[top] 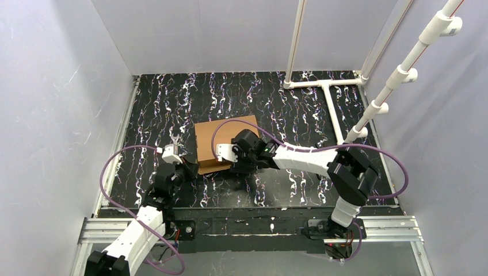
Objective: Fold the paper box
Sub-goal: Close the paper box at the center of the board.
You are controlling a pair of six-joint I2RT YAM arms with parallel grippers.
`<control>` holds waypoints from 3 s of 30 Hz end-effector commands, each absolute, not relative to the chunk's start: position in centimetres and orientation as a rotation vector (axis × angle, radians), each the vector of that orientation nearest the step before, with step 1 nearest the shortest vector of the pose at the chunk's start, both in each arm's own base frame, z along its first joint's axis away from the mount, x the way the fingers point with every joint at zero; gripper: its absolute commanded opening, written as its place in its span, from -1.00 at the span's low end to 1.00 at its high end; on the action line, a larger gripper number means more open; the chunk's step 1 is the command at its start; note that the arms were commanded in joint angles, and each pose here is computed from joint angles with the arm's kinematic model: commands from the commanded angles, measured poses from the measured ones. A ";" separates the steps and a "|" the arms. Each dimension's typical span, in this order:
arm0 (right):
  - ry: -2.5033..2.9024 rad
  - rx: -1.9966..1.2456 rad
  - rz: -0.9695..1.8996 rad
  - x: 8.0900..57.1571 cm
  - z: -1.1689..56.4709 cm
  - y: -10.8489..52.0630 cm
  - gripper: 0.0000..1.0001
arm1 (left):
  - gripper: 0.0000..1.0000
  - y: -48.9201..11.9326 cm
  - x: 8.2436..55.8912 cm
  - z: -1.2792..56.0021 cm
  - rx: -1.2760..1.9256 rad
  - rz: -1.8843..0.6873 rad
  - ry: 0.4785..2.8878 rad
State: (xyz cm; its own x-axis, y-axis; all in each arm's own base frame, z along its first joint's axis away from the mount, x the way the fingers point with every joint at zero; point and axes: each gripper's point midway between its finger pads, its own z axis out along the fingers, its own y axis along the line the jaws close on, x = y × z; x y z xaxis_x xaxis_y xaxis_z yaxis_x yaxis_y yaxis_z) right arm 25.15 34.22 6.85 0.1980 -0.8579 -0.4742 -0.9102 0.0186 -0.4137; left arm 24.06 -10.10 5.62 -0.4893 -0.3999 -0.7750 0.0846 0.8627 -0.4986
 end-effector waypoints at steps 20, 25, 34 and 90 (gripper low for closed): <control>1.864 -1.941 0.206 21.9 2.2 31.8 0.59 | -1.00 -11.2 27.0 10.4 -0.136 -0.611 1.865; 1.861 -1.918 0.212 22.1 2.7 32.0 0.59 | -1.00 -12.3 29.0 12.2 0.018 -0.579 1.829; 1.859 -1.861 0.210 22.8 3.1 32.7 0.62 | -1.00 -13.8 31.9 13.7 0.246 -0.519 1.811; 1.999 -1.851 0.269 23.5 0.7 32.6 0.55 | -1.00 -15.8 28.1 10.6 -0.136 -0.906 1.946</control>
